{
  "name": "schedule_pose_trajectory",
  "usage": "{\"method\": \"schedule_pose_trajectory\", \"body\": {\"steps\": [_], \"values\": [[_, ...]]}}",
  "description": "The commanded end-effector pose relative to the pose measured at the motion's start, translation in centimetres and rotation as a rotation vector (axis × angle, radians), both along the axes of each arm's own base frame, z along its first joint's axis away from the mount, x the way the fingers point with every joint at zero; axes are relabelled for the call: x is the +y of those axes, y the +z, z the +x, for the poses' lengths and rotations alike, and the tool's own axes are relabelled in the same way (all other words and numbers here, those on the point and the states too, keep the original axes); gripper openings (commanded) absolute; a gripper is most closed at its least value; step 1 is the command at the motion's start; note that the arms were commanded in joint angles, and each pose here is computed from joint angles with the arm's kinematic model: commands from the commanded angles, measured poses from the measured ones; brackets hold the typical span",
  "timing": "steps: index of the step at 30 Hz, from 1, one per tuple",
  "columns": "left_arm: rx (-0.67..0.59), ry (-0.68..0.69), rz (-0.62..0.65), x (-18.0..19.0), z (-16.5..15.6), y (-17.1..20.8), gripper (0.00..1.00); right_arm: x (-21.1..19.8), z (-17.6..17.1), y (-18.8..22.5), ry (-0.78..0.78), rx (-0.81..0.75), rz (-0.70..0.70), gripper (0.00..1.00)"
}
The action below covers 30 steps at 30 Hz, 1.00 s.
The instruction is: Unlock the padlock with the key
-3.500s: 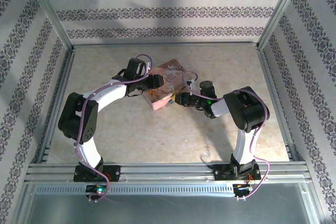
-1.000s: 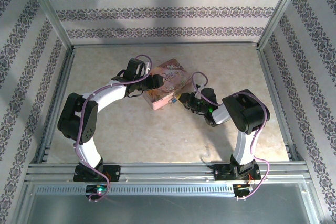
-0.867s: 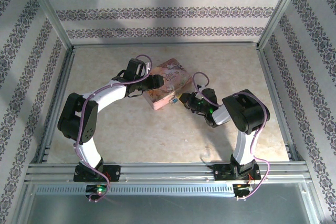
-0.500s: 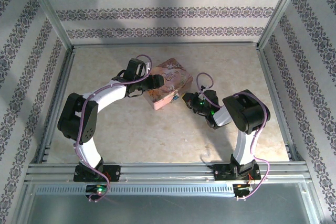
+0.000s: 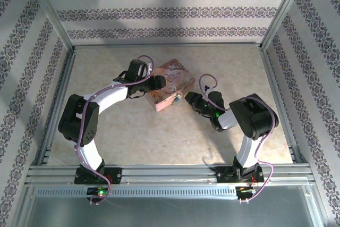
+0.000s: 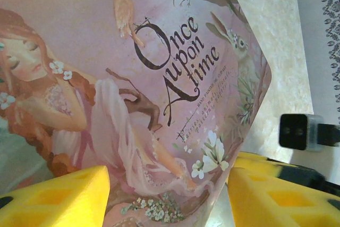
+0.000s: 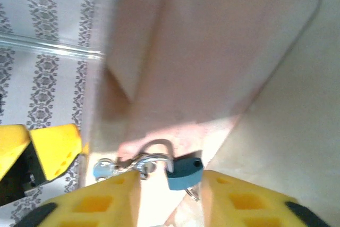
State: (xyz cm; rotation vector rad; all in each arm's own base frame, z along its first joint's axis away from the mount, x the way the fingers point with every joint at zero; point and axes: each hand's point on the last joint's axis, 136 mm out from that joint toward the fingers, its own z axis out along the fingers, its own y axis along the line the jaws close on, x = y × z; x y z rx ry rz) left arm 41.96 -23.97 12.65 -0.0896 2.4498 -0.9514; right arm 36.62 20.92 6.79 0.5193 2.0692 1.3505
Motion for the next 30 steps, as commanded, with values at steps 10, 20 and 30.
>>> {"method": "schedule_pose_trajectory", "body": {"steps": [10,20,30], "values": [[0.101,0.014,0.059,1.2,-1.5,-2.3,0.61,0.9,-1.0,1.9,0.204,-0.251,-0.103,0.63],[0.107,0.011,0.066,1.1,-1.6,-2.5,0.61,2.3,0.4,1.6,0.281,-0.306,-0.077,0.63],[0.110,0.015,0.068,1.2,-1.6,-2.6,0.60,3.4,1.1,1.6,0.318,-0.325,-0.043,0.59]]}}
